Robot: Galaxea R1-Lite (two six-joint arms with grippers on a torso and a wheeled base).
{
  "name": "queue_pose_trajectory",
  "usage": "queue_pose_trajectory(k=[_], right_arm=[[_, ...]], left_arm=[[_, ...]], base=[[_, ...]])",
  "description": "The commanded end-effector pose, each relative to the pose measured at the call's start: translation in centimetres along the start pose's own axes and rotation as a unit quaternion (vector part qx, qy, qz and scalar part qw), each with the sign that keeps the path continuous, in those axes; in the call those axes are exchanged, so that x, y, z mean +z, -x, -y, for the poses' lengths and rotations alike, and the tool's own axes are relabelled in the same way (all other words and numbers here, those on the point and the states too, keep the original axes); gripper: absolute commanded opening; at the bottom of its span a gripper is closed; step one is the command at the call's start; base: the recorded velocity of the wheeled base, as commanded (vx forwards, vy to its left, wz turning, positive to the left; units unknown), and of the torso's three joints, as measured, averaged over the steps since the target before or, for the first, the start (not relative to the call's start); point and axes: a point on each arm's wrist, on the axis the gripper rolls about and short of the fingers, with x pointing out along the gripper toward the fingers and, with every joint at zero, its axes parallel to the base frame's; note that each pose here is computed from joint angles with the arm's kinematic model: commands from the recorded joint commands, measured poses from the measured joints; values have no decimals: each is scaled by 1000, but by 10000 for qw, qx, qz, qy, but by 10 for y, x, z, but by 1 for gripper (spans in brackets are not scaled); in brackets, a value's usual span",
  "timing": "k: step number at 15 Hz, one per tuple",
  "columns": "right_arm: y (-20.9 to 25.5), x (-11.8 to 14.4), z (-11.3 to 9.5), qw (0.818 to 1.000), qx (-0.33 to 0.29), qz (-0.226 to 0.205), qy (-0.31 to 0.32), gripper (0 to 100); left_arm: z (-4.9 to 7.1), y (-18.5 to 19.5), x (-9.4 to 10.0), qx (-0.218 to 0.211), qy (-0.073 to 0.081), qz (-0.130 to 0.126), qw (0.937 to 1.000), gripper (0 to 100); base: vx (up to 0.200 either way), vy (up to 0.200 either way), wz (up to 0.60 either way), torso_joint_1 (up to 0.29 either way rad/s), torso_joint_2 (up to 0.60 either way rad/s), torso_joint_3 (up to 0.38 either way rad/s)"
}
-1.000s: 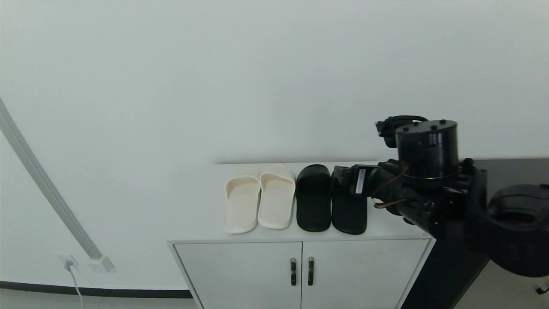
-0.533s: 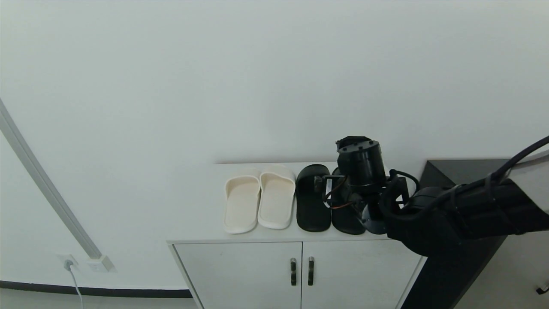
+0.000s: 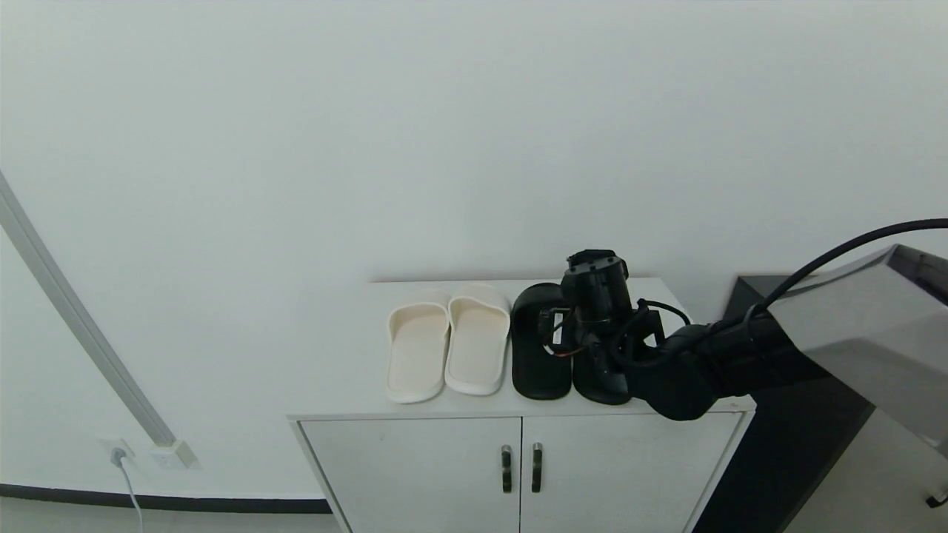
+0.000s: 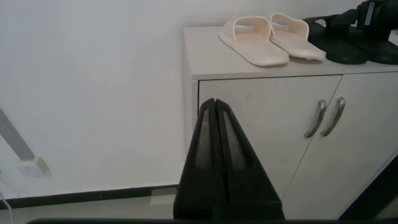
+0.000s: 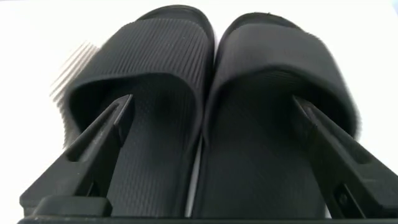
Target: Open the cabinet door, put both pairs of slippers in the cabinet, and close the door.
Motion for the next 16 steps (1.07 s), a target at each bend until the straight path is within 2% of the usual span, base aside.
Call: queue_pose_trajectory(k=[1, 7, 12, 13, 16], right_arm=[[-15, -8, -5, 10000, -35, -25, 12, 100], [-45, -5, -2, 9997, -196, 126, -118, 100], [-46, -3, -4, 9996, -185, 162, -121, 100], [-46, -3, -4, 9996, -185, 162, -121, 0], [-46, -4, -3, 9996, -198, 146, -108, 0]], left_arm=[[0, 0, 0, 2, 1, -4, 10000, 0], [0, 0, 0, 2, 1, -4, 10000, 0], [0, 0, 0, 2, 1, -4, 10000, 0], [0, 0, 0, 2, 1, -4, 10000, 0], [0, 0, 0, 2, 1, -4, 10000, 0]], base=[[0, 0, 0, 0, 0, 0], [0, 0, 0, 0, 0, 0], [0, 0, 0, 0, 0, 0], [0, 0, 0, 0, 0, 0], [0, 0, 0, 0, 0, 0]])
